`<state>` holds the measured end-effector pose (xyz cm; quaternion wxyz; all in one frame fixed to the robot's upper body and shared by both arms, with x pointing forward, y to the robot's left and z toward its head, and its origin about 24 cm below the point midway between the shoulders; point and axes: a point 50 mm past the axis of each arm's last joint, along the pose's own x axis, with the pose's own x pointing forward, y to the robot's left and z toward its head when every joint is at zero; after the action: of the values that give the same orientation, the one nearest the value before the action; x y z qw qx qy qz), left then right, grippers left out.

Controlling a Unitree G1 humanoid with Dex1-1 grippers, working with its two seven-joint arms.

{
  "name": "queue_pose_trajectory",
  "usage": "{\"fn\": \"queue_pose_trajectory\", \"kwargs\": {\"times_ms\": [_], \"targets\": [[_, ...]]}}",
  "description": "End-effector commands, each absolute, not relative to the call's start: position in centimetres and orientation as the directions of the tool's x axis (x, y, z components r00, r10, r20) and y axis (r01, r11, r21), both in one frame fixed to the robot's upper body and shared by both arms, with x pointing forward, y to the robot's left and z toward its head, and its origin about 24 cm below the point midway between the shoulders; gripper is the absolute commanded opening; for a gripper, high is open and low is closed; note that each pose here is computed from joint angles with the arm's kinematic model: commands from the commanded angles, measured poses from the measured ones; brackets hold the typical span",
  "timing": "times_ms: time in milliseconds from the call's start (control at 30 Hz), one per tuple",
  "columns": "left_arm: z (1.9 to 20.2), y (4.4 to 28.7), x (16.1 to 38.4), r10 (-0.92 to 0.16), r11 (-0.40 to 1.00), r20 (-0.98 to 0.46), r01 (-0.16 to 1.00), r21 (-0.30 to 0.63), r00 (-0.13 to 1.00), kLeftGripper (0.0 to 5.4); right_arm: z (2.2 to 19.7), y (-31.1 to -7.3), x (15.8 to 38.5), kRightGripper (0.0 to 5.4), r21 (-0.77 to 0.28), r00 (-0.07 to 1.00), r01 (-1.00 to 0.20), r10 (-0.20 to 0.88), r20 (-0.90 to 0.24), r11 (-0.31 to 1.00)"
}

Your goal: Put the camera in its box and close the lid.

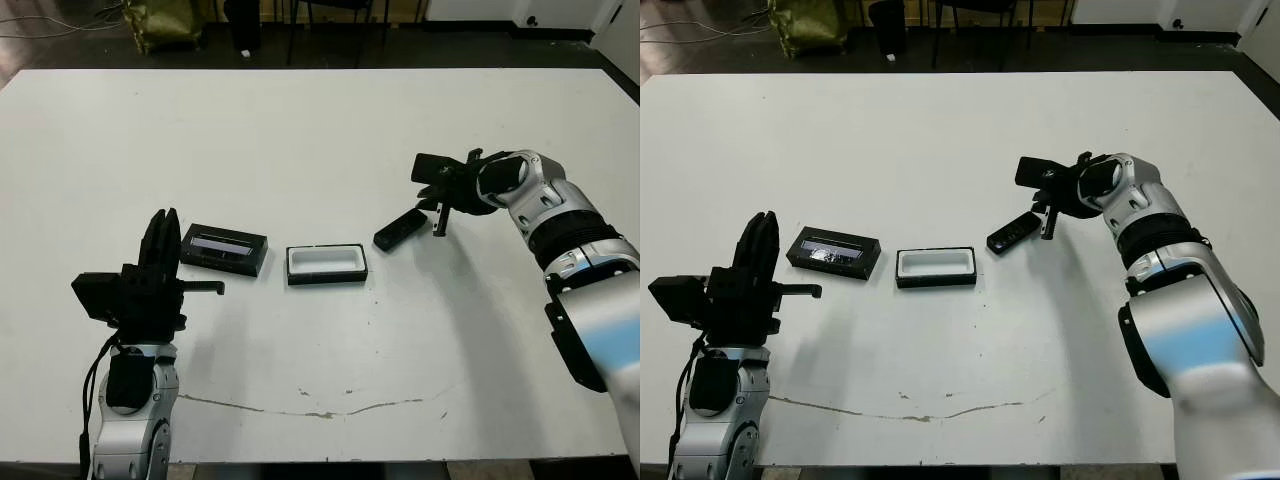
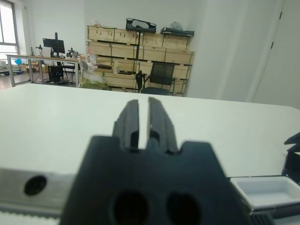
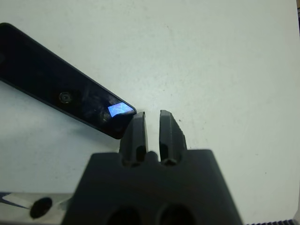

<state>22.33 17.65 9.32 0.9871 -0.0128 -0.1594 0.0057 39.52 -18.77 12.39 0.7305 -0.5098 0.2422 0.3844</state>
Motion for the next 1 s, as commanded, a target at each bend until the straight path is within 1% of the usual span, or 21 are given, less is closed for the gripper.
{"fn": "queue_pose_trajectory", "kwargs": {"times_ms": [33, 233, 367, 700, 867, 1000], "targets": [[8.6, 17.96, 22.1, 0.03, 1.0, 0.281, -0.026, -0.017, 0.959, 0.02, 11.56, -19.37, 39.03, 0.0, -0.537, 0.561, -0.827, 0.31, -0.767, 0.168], [8.54, 17.95, 22.05, 0.03, 0.999, 0.272, -0.022, -0.031, 0.962, 0.02, 11.5, -19.82, 38.89, 0.0, -0.531, 0.56, -0.828, 0.306, -0.77, 0.177], [8.59, 17.9, 22.03, 0.027, 1.0, 0.275, -0.023, -0.019, 0.961, 0.02, 11.49, -19.86, 38.86, 0.0, -0.532, 0.56, -0.828, 0.306, -0.769, 0.178], [8.47, 17.94, 22.05, 0.03, 0.999, 0.273, -0.024, -0.024, 0.961, 0.02, 11.64, -19.77, 38.75, 0.0, -0.53, 0.55, -0.833, 0.335, -0.765, 0.159], [8.49, 18.0, 22.06, 0.034, 0.999, 0.267, -0.026, -0.034, 0.963, 0.02, 11.88, -20.09, 38.53, 0.0, -0.498, 0.529, -0.848, 0.375, -0.762, 0.184], [8.43, 17.98, 22.03, 0.026, 0.999, 0.276, -0.02, -0.028, 0.961, 0.02, 12.28, -20.32, 38.65, 0.0, -0.536, 0.56, -0.826, 0.356, -0.748, 0.174]]}}
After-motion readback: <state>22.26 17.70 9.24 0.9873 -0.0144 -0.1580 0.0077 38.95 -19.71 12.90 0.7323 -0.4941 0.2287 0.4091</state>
